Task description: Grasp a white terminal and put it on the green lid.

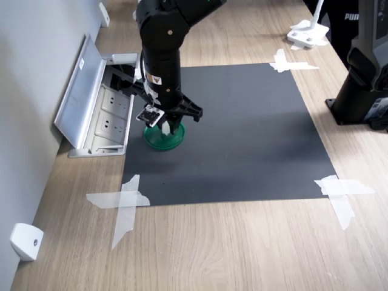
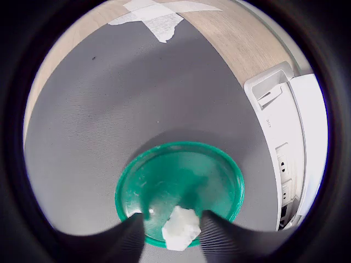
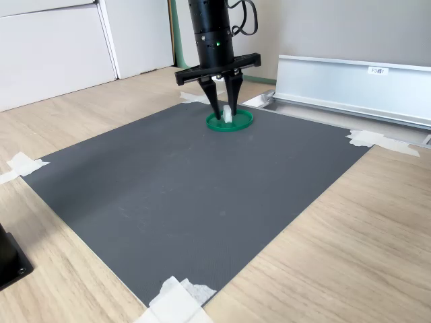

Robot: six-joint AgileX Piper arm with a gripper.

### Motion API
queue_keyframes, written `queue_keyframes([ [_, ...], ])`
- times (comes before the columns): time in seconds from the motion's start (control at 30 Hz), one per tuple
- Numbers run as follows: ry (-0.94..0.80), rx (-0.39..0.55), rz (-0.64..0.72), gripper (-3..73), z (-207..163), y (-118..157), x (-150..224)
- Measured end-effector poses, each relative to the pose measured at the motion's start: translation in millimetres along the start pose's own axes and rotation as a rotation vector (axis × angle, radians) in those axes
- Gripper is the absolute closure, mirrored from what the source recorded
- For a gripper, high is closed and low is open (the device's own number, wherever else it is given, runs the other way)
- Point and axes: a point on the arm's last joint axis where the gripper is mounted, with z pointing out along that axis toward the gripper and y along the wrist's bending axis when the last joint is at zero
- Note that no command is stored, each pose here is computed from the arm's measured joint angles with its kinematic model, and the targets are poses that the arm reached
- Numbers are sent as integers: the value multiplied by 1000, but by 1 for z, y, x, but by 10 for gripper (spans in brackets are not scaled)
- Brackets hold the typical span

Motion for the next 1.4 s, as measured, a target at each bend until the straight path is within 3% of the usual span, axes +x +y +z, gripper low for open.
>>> queue_keyframes([
  [0.13,-24,19,19,53,-12,-1,0],
  [0.33,-234,171,161,29,-101,-2,11],
  [0.43,-368,270,257,86,-150,7,27],
  [0.5,-455,325,330,163,-177,18,41],
  [0.7,-654,414,522,560,-227,69,97],
  [0.77,-738,444,575,651,-239,92,119],
  [0.93,-962,531,640,698,-256,145,169],
  [1.1,-1089,586,681,700,-239,188,206],
  [1.27,-1134,666,790,700,-213,214,231],
  [1.4,-1148,671,835,700,-191,227,238],
])
